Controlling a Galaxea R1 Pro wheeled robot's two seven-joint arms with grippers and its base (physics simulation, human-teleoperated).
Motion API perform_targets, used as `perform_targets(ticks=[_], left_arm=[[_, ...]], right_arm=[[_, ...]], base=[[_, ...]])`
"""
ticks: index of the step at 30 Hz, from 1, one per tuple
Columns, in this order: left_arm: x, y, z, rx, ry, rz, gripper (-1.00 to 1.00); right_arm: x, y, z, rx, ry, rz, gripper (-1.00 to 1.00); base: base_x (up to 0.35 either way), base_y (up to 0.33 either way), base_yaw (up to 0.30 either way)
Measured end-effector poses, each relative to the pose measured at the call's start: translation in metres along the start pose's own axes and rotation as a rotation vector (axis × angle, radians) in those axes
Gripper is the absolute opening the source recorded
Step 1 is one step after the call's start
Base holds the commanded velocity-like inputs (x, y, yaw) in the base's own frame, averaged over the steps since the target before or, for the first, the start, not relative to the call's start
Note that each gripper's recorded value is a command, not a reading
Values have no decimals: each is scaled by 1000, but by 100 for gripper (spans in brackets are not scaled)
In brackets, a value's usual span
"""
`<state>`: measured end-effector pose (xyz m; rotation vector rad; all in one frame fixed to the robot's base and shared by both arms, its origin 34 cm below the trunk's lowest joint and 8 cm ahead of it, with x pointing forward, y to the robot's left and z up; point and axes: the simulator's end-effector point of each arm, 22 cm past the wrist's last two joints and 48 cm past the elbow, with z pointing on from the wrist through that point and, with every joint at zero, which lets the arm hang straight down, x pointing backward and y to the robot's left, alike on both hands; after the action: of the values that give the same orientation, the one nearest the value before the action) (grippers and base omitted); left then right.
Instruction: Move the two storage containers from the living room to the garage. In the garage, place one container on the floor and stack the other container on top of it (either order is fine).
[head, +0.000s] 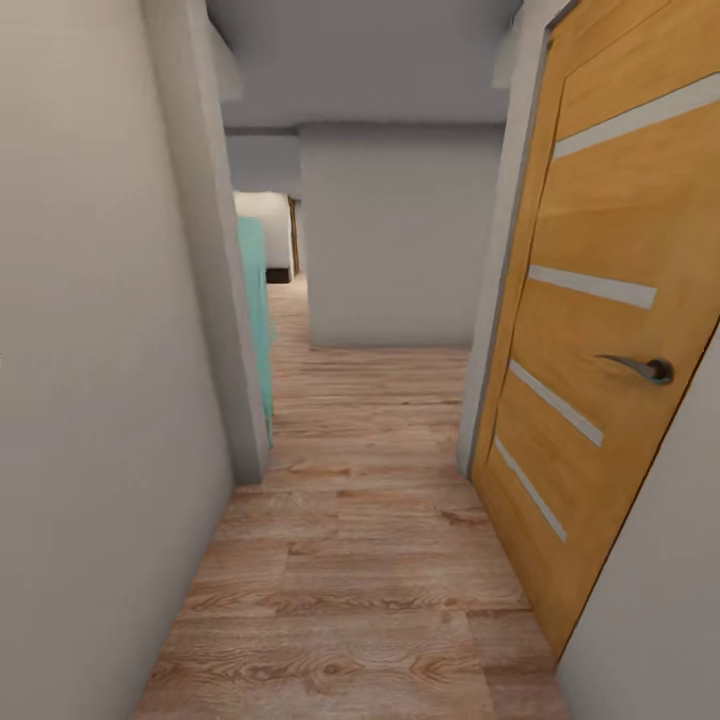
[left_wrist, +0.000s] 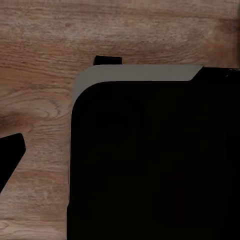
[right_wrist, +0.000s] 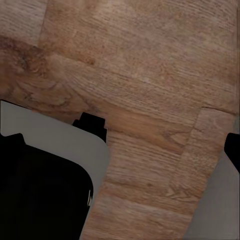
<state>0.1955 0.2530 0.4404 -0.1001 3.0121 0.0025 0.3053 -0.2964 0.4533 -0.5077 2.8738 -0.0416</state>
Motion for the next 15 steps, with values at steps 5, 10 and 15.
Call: perform_targets(ticks=[5,10,15], left_arm=[[0,0,0,0,0,-1,100],[0,2,0,-2,0,-1,100],[0,3,0,-3,-1,-2,100]], right_arm=[[0,0,0,0,1,0,100],[0,0,0,0,1,0,100],[0,0,0,0,1,0,100]], base=[[198,-76,35],[238,-8,4],[307,-1,1]])
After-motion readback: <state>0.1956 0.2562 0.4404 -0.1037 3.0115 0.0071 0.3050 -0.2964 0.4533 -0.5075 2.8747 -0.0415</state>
